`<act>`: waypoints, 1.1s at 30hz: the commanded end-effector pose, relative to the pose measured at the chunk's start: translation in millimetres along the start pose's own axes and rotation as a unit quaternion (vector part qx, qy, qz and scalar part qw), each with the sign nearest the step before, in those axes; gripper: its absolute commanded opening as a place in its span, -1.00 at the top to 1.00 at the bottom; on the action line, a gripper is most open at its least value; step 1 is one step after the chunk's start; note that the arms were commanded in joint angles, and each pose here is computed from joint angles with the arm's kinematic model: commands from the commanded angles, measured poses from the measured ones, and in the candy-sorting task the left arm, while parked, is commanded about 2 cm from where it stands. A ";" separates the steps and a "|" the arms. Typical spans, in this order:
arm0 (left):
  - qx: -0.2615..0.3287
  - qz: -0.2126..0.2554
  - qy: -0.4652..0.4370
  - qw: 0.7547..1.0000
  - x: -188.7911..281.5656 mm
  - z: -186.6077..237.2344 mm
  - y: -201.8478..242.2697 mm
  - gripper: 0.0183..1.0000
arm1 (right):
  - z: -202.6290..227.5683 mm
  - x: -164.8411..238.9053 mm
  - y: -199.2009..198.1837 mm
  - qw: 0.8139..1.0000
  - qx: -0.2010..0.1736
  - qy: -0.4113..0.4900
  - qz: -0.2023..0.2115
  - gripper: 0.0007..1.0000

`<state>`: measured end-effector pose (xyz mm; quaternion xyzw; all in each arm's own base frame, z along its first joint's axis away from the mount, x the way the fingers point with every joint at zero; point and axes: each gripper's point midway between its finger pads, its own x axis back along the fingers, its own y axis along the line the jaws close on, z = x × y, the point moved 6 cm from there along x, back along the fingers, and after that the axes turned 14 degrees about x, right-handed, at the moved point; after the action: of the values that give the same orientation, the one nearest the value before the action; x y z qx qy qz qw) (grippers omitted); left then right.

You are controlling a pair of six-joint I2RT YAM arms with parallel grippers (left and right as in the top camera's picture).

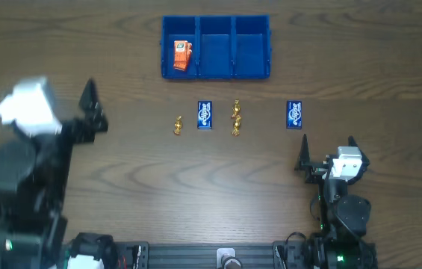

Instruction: Sort Candies Into Trays

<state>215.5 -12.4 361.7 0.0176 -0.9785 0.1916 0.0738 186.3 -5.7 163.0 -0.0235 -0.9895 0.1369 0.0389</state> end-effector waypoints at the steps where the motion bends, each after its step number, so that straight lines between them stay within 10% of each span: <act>1: -0.018 0.051 -0.049 0.997 18.0 37.9 18.0 -1.00 | 1.1 0.2 -0.5 1.000 0.007 0.001 0.001 -1.00; 16: -0.028 0.112 -0.121 0.986 7.1 143.4 58.4 -1.00 | 1.1 0.2 -0.5 1.000 0.007 0.001 0.001 -1.00; 33: -0.021 0.055 0.018 0.998 -1.4 199.8 82.5 -1.00 | 1.0 0.2 -0.5 1.000 0.007 0.001 0.002 -1.00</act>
<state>184.7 -10.6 161.1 -0.0394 -0.9814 0.1792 0.0574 186.2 -5.7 163.0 -0.0235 -0.9895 0.1369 0.0391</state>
